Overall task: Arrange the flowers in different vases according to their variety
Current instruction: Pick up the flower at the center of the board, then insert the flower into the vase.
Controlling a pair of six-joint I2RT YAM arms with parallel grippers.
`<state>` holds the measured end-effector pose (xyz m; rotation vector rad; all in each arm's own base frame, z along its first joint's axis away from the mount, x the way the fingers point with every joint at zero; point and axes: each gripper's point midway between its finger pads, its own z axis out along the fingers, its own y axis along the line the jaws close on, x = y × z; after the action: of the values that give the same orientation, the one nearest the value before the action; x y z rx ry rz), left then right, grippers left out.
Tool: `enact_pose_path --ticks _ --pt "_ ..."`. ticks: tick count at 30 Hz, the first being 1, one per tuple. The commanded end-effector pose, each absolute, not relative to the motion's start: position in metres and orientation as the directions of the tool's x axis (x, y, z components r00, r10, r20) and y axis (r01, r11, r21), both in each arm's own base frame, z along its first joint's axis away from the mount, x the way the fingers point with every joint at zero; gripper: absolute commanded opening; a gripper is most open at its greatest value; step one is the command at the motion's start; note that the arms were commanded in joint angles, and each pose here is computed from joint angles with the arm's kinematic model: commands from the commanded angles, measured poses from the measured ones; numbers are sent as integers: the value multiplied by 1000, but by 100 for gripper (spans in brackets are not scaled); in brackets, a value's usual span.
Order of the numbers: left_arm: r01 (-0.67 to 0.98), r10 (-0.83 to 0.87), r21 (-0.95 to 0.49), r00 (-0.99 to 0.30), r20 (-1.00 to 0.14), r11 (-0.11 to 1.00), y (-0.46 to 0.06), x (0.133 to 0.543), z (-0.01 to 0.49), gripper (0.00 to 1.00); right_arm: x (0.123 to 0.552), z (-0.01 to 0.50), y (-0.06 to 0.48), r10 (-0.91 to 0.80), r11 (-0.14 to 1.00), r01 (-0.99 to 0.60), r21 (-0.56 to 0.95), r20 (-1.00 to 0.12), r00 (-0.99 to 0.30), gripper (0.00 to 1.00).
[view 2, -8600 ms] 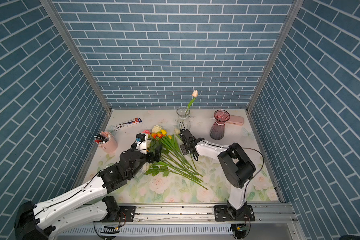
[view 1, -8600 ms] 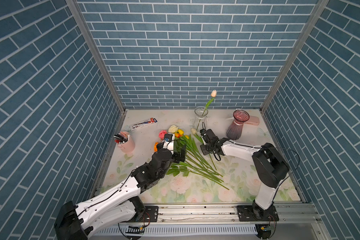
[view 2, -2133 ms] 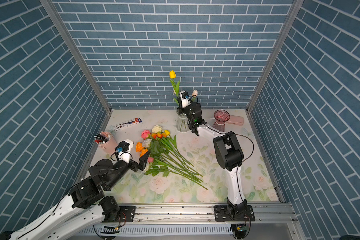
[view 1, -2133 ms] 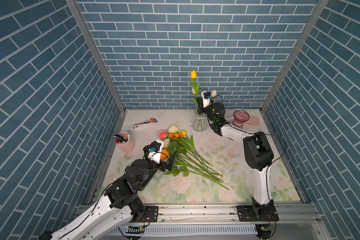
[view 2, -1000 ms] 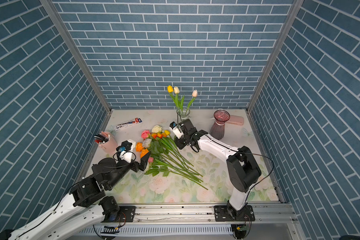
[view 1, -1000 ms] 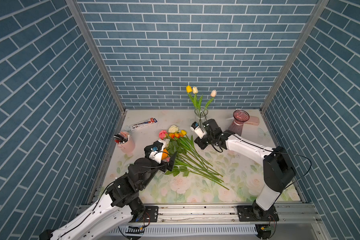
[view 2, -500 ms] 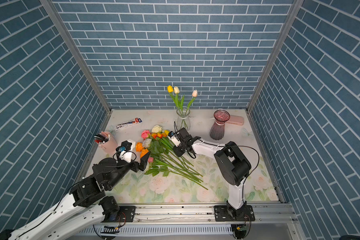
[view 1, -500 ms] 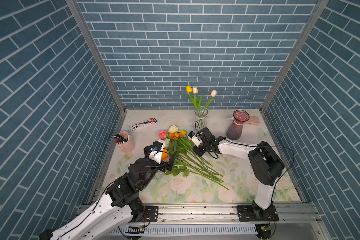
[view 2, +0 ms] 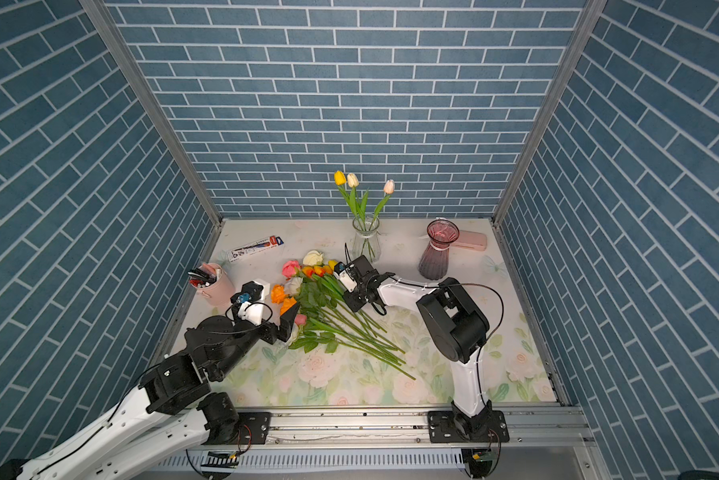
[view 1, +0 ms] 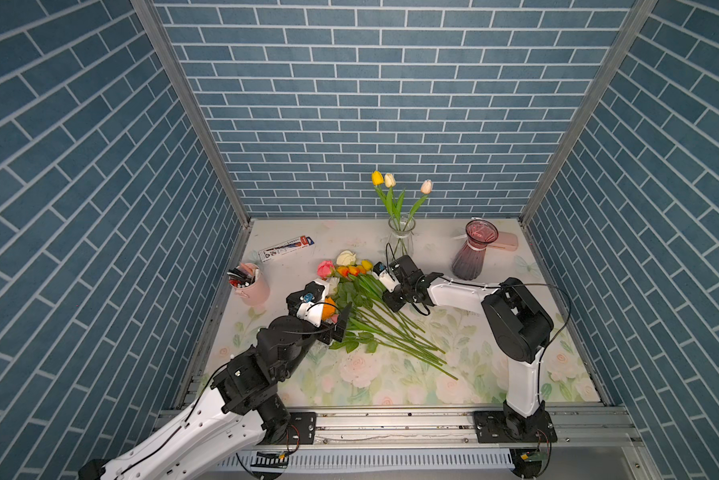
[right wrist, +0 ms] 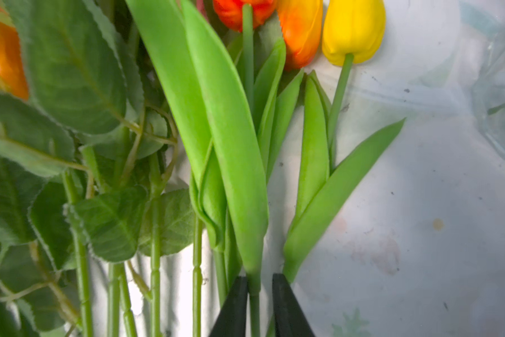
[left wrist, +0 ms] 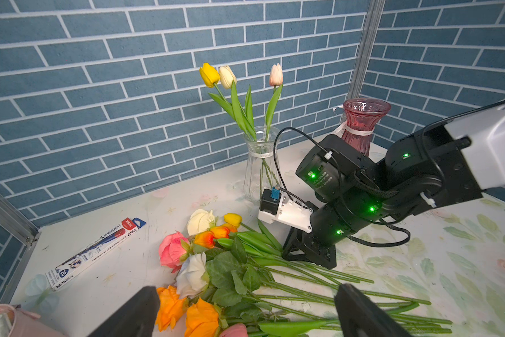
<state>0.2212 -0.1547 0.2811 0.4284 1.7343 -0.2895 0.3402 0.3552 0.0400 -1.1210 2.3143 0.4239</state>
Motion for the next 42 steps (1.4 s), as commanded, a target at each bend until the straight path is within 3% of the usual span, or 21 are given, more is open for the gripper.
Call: enact_pose_path --ticks 1,8,15,17,23,31,34,37,42 --pt "431 127 44 -165 -978 901 -153 221 279 100 342 34 362 -642 593 -804 44 -577 -505 20" --pt "432 128 45 -165 -978 901 -154 221 278 100 338 30 365 -651 587 -808 48 -565 -506 20" --pt "430 127 44 -164 -978 902 -153 221 279 100 341 37 365 -646 594 -804 32 -576 -501 0" --pt "430 127 44 -165 -978 902 -153 221 279 100 343 44 366 -642 598 -801 25 -583 -498 0" --pt "429 127 46 -164 -978 902 -153 221 279 100 356 86 353 -604 667 -744 -48 -618 -502 0" --pt "433 114 37 -153 -982 900 -153 220 283 100 382 174 325 -445 785 -613 -87 -767 -462 0" --pt "437 105 32 -145 -984 899 -153 219 284 100 393 235 321 -318 797 -601 -53 -883 -345 0" --pt "455 108 35 -137 -985 890 -156 217 282 100 400 313 311 -127 797 -604 -17 -982 -140 0" --pt "500 133 47 -139 -981 865 -166 215 274 100 410 419 279 139 830 -558 -14 -963 231 0"
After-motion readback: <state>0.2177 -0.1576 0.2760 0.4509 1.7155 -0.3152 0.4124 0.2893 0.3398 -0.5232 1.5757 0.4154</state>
